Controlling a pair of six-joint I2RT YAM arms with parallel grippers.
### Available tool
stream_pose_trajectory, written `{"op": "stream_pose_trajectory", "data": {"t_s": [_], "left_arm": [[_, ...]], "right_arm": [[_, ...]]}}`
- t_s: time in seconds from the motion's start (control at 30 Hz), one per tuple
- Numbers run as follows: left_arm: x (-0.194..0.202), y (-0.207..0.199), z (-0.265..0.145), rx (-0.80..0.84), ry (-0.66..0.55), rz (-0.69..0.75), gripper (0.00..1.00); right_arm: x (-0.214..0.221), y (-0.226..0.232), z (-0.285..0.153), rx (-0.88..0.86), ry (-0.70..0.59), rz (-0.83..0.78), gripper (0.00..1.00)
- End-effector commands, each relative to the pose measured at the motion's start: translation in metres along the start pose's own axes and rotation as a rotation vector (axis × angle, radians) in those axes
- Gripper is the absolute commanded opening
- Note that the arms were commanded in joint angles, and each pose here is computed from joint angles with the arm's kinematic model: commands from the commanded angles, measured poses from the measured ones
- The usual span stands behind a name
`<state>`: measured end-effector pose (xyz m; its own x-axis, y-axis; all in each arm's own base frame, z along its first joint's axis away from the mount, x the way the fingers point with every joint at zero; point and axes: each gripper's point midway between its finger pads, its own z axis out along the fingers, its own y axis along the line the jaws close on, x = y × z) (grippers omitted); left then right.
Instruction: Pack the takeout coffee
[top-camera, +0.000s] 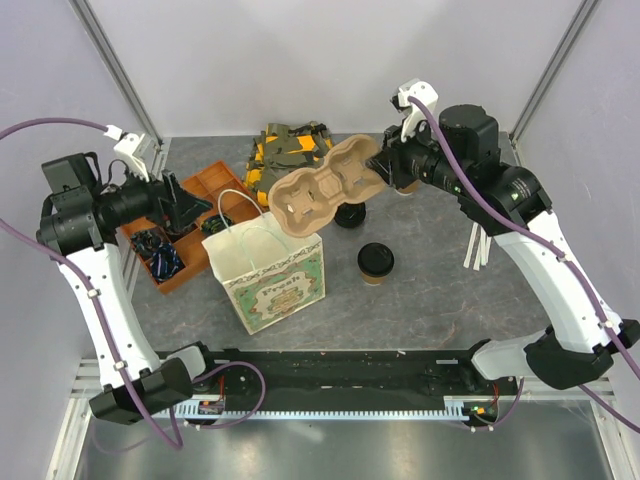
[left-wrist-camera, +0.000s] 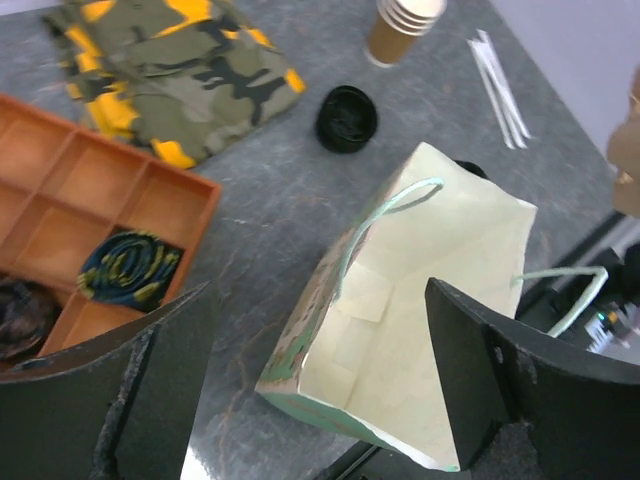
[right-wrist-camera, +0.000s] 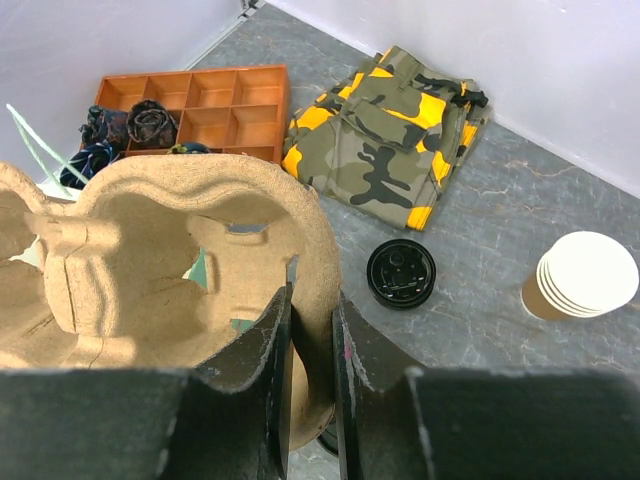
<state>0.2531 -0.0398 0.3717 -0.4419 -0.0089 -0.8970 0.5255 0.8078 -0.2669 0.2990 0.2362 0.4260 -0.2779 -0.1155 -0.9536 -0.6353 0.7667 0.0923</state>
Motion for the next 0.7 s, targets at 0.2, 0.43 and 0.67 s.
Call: {"op": "stream_pose_trajectory", "data": {"t_s": [0.2,0.43,0.67], "left_arm": [[0.012,-0.016,0.025,0.209,-0.036,0.099,0.8],[0.005,0.008,0.042,0.122,-0.062,0.113,0.73],[0.002,0.01,0.051,0.104,-0.072,0.144,0.68]], "right_arm": [[0.003,-0.002,0.004,0.002,-0.009,0.027,0.0],[-0.002,-0.01,0.009,0.025,-0.016,0.055,0.0],[-0.004,-0.013,0.015,0.022,-0.016,0.068,0.0]]}}
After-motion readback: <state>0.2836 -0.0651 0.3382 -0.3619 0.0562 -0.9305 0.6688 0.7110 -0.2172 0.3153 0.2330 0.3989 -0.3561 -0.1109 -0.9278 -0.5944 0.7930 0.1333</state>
